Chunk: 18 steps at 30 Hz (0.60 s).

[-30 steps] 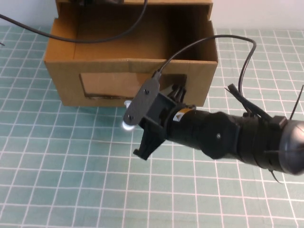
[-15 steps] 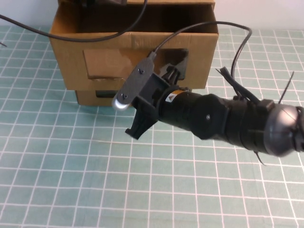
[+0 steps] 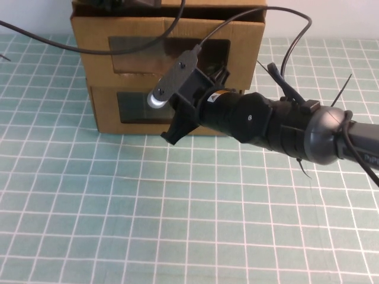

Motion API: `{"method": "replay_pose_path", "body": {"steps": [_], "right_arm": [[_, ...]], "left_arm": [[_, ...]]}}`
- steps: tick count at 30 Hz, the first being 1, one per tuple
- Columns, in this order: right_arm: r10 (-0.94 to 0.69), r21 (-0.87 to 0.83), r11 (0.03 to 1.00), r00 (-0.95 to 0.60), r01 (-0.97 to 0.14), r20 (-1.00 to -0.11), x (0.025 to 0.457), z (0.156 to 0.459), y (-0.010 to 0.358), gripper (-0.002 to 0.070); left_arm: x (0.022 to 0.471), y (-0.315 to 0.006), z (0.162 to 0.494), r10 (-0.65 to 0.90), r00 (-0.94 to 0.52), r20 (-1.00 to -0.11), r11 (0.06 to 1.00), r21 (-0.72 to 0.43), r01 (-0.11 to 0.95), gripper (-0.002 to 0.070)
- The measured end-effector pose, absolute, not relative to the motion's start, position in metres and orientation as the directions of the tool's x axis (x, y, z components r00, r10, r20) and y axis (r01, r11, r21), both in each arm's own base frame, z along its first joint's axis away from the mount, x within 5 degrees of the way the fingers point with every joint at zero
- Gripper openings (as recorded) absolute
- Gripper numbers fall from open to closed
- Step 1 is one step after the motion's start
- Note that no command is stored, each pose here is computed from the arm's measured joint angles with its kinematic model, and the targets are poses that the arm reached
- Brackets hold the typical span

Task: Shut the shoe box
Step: Close the shoe box with your right arm

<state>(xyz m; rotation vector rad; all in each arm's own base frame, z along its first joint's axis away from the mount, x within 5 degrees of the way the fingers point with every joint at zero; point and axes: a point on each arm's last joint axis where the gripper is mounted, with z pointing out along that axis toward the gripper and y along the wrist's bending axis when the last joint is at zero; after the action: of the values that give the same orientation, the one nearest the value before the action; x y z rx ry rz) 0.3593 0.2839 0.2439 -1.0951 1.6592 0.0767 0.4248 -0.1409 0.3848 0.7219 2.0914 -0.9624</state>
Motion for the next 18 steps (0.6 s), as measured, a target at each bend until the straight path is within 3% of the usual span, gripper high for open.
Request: {"method": "replay_pose_path", "body": {"steps": [12,18], "right_arm": [[-0.576,-0.425,0.622,-0.017,-0.658,-0.817,0.383,0.239,0.285,-0.0015],[-0.614,-0.421,0.560,-0.016,-0.713,-0.789,0.380,0.237,0.285,-0.0015]], "left_arm": [[0.425,-0.141,0.385,0.198,-0.573,-0.795,0.559,-0.389,0.732,-0.0005],[0.426,-0.142,0.385,0.184,-0.573,-0.799,0.558,-0.395,0.730,-0.0005]]}}
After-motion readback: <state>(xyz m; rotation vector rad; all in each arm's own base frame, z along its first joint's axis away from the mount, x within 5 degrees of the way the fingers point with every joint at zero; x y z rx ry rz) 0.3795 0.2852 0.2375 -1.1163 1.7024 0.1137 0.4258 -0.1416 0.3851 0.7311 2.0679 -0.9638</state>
